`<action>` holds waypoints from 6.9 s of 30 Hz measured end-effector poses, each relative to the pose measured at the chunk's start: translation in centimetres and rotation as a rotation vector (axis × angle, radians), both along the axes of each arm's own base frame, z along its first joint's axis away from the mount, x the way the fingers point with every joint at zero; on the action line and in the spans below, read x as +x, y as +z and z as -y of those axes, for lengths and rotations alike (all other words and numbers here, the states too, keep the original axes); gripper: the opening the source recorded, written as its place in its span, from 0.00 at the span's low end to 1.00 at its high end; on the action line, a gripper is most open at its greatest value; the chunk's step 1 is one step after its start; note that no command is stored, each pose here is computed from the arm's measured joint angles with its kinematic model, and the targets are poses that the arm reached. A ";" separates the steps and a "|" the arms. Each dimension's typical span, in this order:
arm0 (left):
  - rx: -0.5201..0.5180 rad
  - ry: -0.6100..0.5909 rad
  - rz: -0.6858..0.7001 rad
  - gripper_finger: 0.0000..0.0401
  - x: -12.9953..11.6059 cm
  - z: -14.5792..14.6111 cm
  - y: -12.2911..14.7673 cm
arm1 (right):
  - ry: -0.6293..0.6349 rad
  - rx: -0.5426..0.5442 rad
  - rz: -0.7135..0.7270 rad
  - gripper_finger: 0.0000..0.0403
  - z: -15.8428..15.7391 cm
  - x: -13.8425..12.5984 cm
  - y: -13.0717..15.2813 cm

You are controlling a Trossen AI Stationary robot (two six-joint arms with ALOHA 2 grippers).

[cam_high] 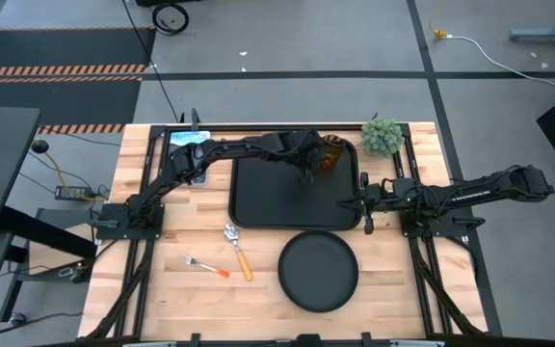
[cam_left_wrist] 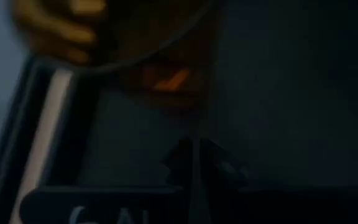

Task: Pick and place plate/cup/fork/spoon on tray
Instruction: Put the brown cup on the top right of the black tray, then put the black plate on the black tray to the bottom left of the brown cup, then put the orange fork on the black tray to the left of the black plate

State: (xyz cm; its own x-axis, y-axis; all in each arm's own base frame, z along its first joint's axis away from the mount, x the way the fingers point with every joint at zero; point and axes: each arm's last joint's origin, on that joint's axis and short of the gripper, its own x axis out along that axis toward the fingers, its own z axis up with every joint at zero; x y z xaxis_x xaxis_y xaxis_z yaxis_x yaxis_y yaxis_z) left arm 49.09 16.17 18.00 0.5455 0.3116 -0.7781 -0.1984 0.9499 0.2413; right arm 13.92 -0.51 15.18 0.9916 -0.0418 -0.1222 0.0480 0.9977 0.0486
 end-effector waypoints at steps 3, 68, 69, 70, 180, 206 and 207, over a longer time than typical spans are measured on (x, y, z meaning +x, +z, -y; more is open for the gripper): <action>0.051 0.047 0.040 0.10 0.3 -0.6 0.1 | 0.000 0.000 -0.001 0.06 0.0 0.0 0.0; -0.552 0.183 0.002 0.47 -8.0 23.9 1.7 | -0.003 0.056 0.181 0.06 0.0 0.1 1.7; -0.561 0.213 -0.010 0.48 -8.1 23.9 1.5 | -0.003 0.055 0.183 0.06 0.0 0.1 1.7; -0.566 0.243 -0.017 0.49 -8.2 23.9 1.4 | -0.004 0.053 0.182 0.06 0.0 0.1 1.7; -0.579 0.430 -0.309 0.35 -11.4 7.4 3.8 | 0.097 0.153 0.403 0.06 -0.6 -0.4 3.9; -0.387 1.131 -0.250 0.21 -16.7 28.1 0.0 | 0.192 0.085 0.362 0.06 -1.8 -0.4 3.6; -0.391 1.163 -0.244 0.20 -17.1 28.9 0.0 | 0.207 0.087 0.354 0.06 -1.9 -0.4 3.5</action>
State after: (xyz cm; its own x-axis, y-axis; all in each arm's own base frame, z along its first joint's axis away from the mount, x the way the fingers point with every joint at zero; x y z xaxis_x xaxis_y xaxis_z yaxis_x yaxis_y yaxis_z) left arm 31.98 -12.76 17.98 -0.0691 0.2367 -0.9691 -0.9571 0.2584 0.1313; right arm 13.53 1.38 18.67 0.9595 0.1579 0.2333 -0.1875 0.9760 0.1105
